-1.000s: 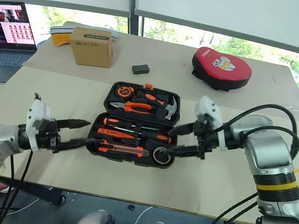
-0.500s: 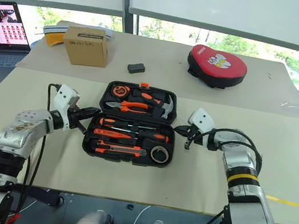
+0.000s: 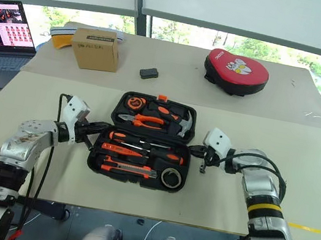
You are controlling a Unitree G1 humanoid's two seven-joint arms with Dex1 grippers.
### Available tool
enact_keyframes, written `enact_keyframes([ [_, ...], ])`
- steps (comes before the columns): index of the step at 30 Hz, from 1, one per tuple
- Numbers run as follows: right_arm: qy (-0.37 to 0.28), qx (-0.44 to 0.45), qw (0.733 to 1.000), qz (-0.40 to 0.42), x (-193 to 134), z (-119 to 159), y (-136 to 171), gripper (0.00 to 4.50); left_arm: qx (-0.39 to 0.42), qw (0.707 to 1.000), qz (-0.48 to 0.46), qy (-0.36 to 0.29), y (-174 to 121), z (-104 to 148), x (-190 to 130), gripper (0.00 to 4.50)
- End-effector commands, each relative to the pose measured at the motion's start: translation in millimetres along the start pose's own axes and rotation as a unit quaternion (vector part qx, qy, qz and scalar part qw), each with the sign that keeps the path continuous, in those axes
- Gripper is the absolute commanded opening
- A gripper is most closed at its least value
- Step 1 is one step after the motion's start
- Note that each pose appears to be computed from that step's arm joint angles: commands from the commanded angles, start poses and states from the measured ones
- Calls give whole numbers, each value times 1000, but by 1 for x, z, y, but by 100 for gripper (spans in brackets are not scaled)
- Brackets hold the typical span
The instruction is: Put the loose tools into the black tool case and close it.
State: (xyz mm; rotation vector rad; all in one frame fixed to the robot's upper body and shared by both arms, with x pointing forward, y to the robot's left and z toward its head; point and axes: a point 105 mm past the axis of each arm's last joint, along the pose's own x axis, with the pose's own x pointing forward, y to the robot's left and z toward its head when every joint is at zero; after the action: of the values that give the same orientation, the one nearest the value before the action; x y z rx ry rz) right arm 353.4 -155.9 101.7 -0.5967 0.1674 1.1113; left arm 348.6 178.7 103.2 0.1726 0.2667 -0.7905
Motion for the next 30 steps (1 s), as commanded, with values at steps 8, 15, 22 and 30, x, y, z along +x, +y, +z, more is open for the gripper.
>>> enact_keyframes([
  [8, 0, 49, 999, -9, -25, 7, -1, 3, -4, 999, -17, -29, -17, 16, -15, 0],
  [15, -37, 202, 978, -34, -54, 33, -19, 188, -68, 997, 14, 26, 8, 30, -45, 144],
  [22, 76, 327, 941, -40, -60, 44, -23, 422, -173, 982, 38, 72, 20, 44, -44, 408],
  [30, 145, 365, 914, -98, -31, 40, -52, 450, -204, 972, 62, 99, 21, 48, -4, 448],
])
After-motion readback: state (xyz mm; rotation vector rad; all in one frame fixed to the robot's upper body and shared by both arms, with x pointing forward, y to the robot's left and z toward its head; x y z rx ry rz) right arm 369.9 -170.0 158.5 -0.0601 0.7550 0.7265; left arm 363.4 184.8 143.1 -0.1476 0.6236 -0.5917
